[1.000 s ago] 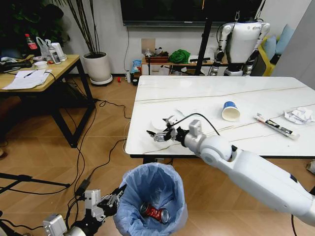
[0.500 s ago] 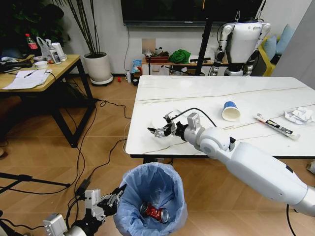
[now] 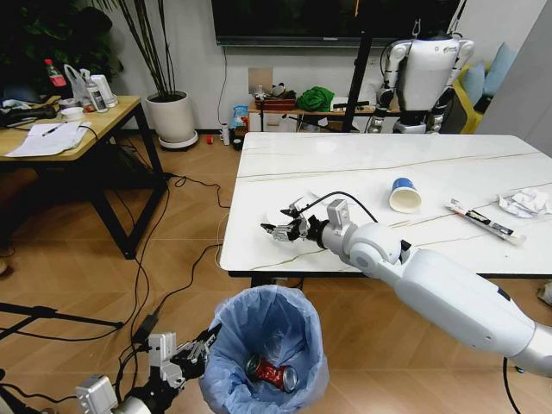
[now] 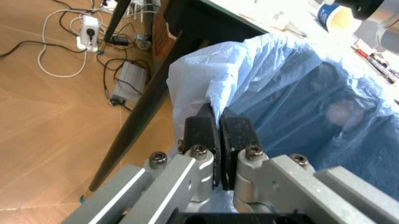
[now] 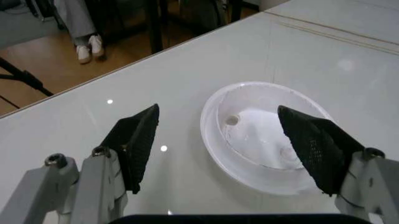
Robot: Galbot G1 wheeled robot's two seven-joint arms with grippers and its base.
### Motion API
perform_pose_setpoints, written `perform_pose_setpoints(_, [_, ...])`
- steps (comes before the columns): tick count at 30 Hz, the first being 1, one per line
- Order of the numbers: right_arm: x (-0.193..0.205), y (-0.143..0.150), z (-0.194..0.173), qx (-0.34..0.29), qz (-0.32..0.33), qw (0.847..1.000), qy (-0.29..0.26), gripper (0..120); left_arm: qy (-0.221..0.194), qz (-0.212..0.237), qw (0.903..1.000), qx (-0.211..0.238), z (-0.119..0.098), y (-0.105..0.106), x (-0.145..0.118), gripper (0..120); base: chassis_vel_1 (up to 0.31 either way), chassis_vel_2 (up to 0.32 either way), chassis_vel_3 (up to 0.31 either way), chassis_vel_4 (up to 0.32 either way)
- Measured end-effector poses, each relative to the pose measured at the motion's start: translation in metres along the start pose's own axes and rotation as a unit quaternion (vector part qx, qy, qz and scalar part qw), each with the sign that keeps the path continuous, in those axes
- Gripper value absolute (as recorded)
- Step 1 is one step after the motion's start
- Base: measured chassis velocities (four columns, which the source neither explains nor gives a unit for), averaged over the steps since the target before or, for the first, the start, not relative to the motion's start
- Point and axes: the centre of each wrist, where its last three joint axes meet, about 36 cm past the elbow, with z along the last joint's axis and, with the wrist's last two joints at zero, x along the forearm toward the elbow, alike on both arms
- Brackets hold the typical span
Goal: Pick up the trash bin and place the trash from the table into it.
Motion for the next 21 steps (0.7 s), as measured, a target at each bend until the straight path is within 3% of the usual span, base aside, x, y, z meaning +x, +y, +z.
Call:
perform_pose_setpoints(4, [0.0, -0.002, 0.002, 0.001, 0.001, 1.0, 0.006, 63, 0.0, 0.0, 1.0, 0.0, 0.0, 0.0, 0.0, 0, 0.0, 0.0, 0.0, 0.0])
perform_pose_setpoints(7, [0.001, -0.004, 0.005, 0.001, 0.002, 1.0, 0.01, 48, 0.0, 0.001, 1.0, -0.001, -0.001, 0.0, 0.0, 0, 0.0, 0.0, 0.0, 0.0])
perform_pose_setpoints(14, [0.001, -0.003, 0.01, 0.001, 0.003, 1.0, 0.017, 27, 0.0, 0.002, 1.0, -0.001, -0.001, 0.0, 0.0, 0, 0.0, 0.0, 0.0, 0.0])
perform_pose_setpoints(15, [0.002, -0.003, 0.011, 0.001, 0.003, 1.0, 0.018, 19, 0.0, 0.002, 1.0, 0.0, -0.001, 0.0, 0.0, 0, 0.0, 0.0, 0.0, 0.0])
perform_pose_setpoints(17, [0.002, -0.003, 0.011, 0.001, 0.003, 1.0, 0.018, 17, 0.0, 0.002, 1.0, 0.0, -0.001, 0.0, 0.0, 0, 0.0, 0.0, 0.0, 0.0])
perform_pose_setpoints(19, [0.002, -0.003, 0.013, 0.001, 0.004, 1.0, 0.019, 6, -0.001, 0.002, 1.0, 0.0, -0.001, 0.0, 0.0, 0, 0.0, 0.0, 0.0, 0.0])
perform_pose_setpoints(21, [0.003, -0.003, 0.013, 0.001, 0.004, 1.0, 0.02, 4, -0.001, 0.002, 1.0, 0.0, -0.001, 0.0, 0.0, 0, 0.0, 0.0, 0.0, 0.0])
